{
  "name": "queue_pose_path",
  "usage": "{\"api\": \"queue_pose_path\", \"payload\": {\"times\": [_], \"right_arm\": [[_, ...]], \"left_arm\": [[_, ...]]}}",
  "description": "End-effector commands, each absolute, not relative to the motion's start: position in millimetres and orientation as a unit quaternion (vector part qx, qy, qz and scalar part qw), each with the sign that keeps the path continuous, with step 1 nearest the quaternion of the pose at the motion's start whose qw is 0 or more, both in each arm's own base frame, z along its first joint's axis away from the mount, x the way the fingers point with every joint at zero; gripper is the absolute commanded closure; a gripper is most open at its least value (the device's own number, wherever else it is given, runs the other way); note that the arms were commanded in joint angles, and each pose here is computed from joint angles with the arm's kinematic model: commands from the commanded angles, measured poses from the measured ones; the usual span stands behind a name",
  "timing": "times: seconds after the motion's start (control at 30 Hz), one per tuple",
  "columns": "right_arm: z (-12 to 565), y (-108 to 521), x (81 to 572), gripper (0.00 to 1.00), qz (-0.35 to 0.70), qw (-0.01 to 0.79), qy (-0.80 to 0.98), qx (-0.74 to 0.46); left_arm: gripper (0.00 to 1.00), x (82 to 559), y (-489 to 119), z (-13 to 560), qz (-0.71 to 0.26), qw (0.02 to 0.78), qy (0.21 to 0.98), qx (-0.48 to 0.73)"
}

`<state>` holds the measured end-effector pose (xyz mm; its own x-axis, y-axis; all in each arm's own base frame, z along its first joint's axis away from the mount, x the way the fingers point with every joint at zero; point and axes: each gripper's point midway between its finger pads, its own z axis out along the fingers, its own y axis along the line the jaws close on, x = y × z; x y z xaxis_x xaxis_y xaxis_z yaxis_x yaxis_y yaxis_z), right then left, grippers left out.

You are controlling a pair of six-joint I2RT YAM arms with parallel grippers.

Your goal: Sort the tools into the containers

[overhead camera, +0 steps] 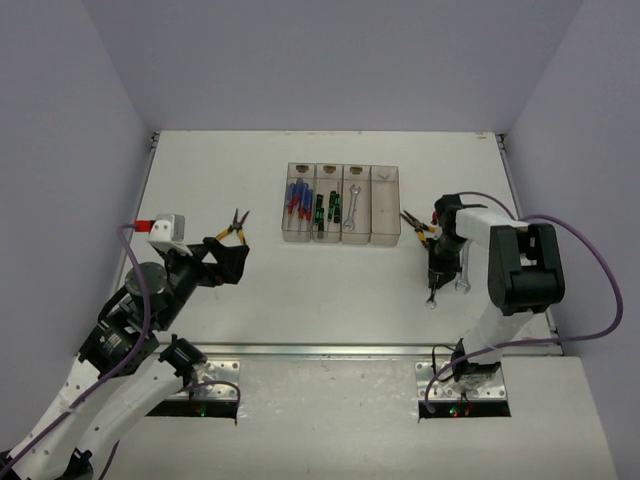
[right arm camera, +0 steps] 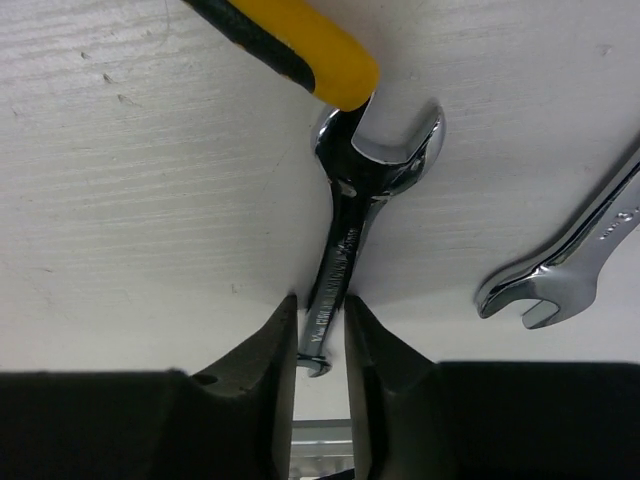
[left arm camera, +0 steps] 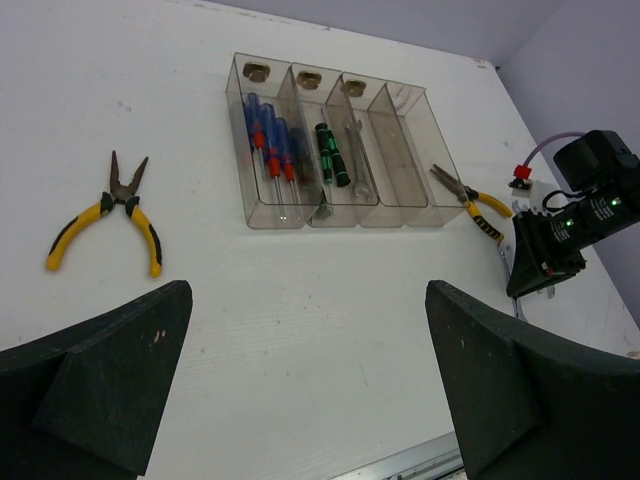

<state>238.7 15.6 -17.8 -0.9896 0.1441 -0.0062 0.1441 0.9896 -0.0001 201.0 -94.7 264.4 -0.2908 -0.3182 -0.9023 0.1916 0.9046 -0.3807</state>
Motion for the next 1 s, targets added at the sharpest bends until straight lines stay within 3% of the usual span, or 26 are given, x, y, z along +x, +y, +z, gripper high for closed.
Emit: {"api": "queue_pose_path", "payload": {"times": [0.0, 0.07, 0.1, 0.47, 0.67, 0.83, 0.97], "right_arm": [[-41, 17, 239, 0.84, 0.008, 0.0, 0.998, 0.064], [-38, 19, 240, 0.98, 0.012, 0.004, 0.998, 0.063], [-35, 24, 241, 1.0, 0.026, 0.009, 0.998, 0.064], [49, 39, 256, 1.0, 0.081, 0.159, 0.98, 0.089], [97, 72, 274, 1.0, 0.175, 0.213, 0.959, 0.072], [160, 143, 320, 1.0, 0.271, 0.26, 0.927, -0.01], [170, 174, 361, 1.0, 0.258, 0.252, 0.932, -0.035]], "left_arm": [[0.0, 204, -100, 271, -0.225, 0.603, 0.765, -0.038], [0.0, 204, -100, 272, -0.227, 0.604, 0.764, -0.039], [0.0, 203, -100, 272, -0.227, 0.604, 0.763, -0.039], [0.0, 203, -103, 271, -0.228, 0.601, 0.765, -0.034], [0.0, 202, -101, 272, -0.23, 0.603, 0.763, -0.036], [0.0, 202, -101, 272, -0.229, 0.603, 0.763, -0.037], [0.0, 203, -100, 271, -0.226, 0.602, 0.765, -0.04]]}}
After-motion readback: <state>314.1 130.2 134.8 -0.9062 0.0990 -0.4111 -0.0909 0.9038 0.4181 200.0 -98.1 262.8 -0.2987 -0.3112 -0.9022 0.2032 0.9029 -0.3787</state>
